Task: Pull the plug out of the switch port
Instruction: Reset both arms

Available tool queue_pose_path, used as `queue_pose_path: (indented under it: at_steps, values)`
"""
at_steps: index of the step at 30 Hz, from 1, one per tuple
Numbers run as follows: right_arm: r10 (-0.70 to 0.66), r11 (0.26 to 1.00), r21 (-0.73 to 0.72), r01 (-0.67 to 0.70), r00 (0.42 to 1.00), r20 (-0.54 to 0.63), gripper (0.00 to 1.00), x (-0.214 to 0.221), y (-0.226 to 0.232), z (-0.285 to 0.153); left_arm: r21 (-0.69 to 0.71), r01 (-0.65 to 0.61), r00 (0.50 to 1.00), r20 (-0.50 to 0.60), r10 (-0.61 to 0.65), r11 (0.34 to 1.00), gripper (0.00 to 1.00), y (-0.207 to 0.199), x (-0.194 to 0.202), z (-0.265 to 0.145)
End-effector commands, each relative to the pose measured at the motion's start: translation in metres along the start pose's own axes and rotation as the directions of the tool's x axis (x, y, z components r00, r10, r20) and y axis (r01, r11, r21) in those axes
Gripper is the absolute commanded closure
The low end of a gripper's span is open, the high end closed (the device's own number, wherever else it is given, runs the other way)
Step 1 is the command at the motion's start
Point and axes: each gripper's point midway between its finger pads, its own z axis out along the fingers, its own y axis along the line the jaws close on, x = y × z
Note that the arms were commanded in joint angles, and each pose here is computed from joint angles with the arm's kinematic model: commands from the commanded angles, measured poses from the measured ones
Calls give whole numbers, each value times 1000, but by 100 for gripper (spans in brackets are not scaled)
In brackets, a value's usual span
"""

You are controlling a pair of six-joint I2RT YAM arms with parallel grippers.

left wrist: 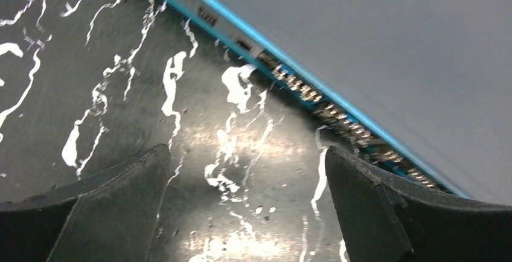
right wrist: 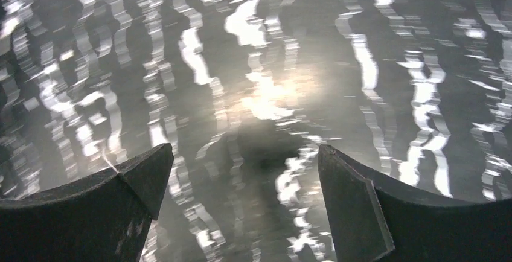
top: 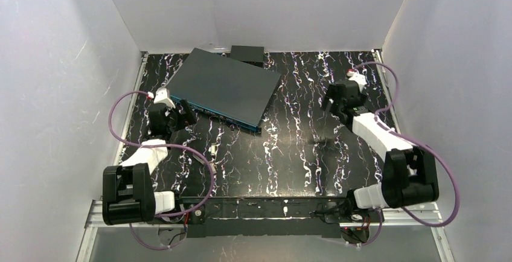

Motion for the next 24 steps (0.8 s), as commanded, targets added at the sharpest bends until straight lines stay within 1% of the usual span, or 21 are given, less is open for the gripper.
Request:
queue_pose_path:
  at_steps: [1,3,4,6,9,12,14,15,17,19,21,22,23,24]
  values:
    - [8,976,207,-71,956,292,1,-36,-63,-7,-34,-66,993,95,69,997,2,17,-17,9]
    - [-40,964,258,-60,930,367,1,-33,-80,-10,-24,-60,996,65,61,998,2,22,-17,13]
    - [-63,959,278,-51,921,385,1,-30,-86,-11,-22,-99,993,61,100,995,2,23,-17,14]
    - [-100,954,299,-24,914,394,1,-22,-94,-6,-32,-134,984,110,137,990,2,28,-17,13]
    - [-115,951,309,-21,902,415,1,-18,-97,2,-38,-143,980,131,147,989,2,37,1,11]
    - [-127,948,316,-26,881,456,2,-11,-103,7,-38,-132,973,188,137,991,2,39,-1,12]
    - [-143,955,295,0,874,464,1,-5,-105,12,-20,-140,973,184,141,990,2,38,2,19]
    - [-143,960,280,7,871,471,1,0,-106,14,21,-167,972,169,161,986,4,32,6,20]
    - [-135,966,258,5,862,489,1,6,-109,16,61,-216,963,178,203,974,2,23,13,20]
    - [-109,972,235,-15,855,507,1,8,-111,18,42,-248,953,188,236,968,2,22,21,22]
    - [-129,981,191,37,861,493,1,10,-101,28,47,-261,945,218,246,964,2,19,17,26]
    - [-149,983,166,79,869,471,1,16,-94,37,39,-267,951,174,257,963,2,21,24,26]
    - [-163,984,149,101,850,501,1,15,-91,37,32,-276,946,185,266,961,2,19,21,27]
    - [-172,983,145,114,851,496,1,15,-89,37,27,-276,945,192,266,961,2,19,21,27]
